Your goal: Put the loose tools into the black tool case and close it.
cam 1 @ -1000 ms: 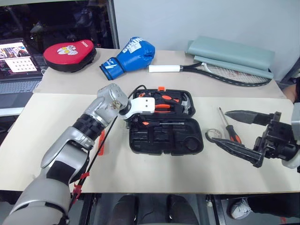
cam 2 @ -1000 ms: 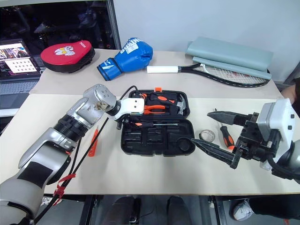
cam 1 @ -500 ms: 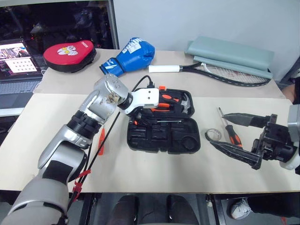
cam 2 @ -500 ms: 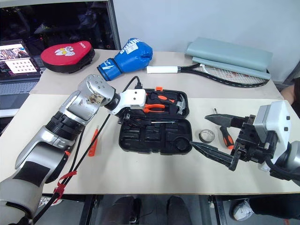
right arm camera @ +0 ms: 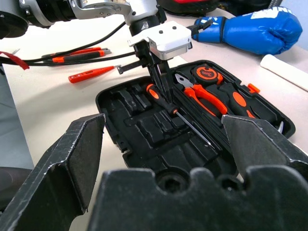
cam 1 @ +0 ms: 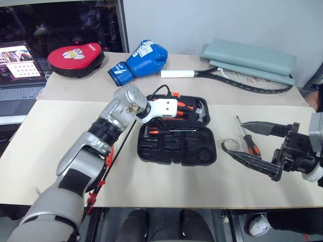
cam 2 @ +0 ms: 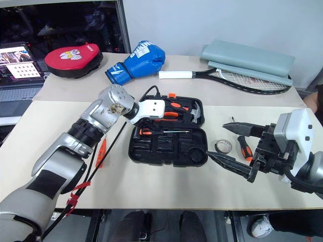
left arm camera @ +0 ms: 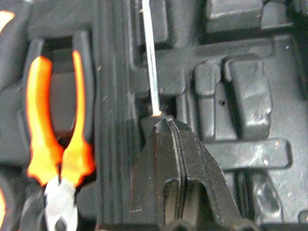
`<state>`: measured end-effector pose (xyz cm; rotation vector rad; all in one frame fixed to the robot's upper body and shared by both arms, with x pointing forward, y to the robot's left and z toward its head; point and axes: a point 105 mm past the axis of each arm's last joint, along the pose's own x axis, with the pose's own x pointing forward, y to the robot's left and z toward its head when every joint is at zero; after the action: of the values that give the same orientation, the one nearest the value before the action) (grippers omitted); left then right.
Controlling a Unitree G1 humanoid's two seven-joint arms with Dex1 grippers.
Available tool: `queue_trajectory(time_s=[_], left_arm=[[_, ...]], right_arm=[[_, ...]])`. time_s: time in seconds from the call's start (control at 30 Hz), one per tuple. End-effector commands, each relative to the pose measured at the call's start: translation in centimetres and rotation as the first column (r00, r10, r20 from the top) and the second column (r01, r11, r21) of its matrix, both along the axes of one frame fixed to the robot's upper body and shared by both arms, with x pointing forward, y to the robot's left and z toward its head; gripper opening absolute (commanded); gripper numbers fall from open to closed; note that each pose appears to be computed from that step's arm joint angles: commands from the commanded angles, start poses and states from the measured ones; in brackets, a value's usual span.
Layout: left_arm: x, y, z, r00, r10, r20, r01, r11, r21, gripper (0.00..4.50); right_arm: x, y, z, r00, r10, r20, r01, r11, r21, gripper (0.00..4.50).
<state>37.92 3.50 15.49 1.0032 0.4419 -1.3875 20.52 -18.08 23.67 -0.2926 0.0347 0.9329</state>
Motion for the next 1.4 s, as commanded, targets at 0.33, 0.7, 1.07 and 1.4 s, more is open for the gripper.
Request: queue_trajectory(time_s=[0.33, 0.7, 1.07, 1.4], left_arm=[[0.5, -0.4, 0.8, 0.998, -0.037, 0.057, 0.036, 0.999, 0.021, 0.03], [0.6, -0.5, -1.3, 0.980, -0.117, 0.163, 0.097, 0.987, 0.126, 0.03], [-0.1, -0.9, 0.6, 0.992, -0.105, 0.076, 0.105, 0.995, 0.005, 0.03], [-1.7, 1.5, 8.4, 0.976, -0.142, -0.164, 0.036, 0.851, -0.524, 0.77]], right_arm=[[-0.2, 0.0, 0.7, 0.999, -0.009, 0.041, 0.008, 1.000, 0.007, 4.50], [-0.3, 0.2, 0.8, 0.999, -0.015, 0.045, 0.014, 1.000, 0.022, 4.50], [-0.5, 0.2, 0.5, 0.999, -0.030, 0.042, 0.029, 0.999, 0.029, 4.50], [0.6, -4.2, -1.8, 0.963, -0.269, 0.014, 0.269, 0.963, -0.004, 4.50]])
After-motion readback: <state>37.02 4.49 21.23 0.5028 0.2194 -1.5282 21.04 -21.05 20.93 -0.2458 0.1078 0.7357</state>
